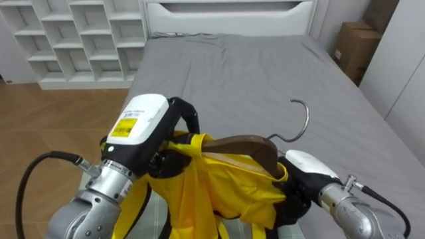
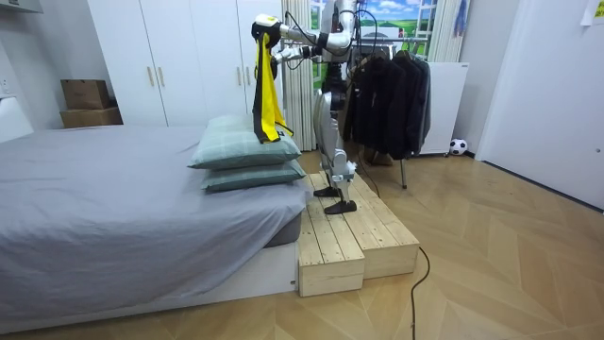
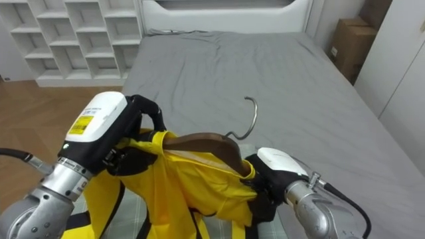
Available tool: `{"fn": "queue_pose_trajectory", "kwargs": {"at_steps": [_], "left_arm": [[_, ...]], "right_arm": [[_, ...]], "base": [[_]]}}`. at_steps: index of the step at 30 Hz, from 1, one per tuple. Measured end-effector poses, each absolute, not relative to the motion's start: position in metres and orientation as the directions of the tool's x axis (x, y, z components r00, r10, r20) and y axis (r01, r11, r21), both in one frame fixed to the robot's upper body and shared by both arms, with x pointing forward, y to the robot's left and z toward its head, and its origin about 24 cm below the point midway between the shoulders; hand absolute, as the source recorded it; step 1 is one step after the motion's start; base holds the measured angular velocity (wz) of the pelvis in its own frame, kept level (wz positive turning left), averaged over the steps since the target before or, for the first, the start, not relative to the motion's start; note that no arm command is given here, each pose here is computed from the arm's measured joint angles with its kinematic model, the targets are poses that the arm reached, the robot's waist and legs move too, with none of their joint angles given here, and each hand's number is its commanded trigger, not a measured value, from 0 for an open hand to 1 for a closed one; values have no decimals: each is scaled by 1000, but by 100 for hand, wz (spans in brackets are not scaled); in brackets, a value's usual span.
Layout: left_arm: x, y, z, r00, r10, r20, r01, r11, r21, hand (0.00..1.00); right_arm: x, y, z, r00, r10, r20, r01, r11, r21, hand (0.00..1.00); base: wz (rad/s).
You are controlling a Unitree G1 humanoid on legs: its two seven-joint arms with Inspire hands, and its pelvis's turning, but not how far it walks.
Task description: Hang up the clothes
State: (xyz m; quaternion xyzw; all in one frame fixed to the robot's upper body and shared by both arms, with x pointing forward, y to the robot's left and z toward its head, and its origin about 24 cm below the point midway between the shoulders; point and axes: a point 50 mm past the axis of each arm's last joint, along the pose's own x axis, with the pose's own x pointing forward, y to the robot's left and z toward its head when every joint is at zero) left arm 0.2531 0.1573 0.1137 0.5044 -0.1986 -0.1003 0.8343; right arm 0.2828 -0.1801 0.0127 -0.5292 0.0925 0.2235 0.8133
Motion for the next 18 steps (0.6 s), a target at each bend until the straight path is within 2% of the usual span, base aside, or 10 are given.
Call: {"fn": "queue_pose_trajectory", "kwargs": {"at_steps": [18], "left_arm": [[253,156,114,902,-363,233,-33,482,876,100]], "right_arm": [[284,-178,16,883,277,-378,-457,325,-828,100]], "base": [[0]]}}
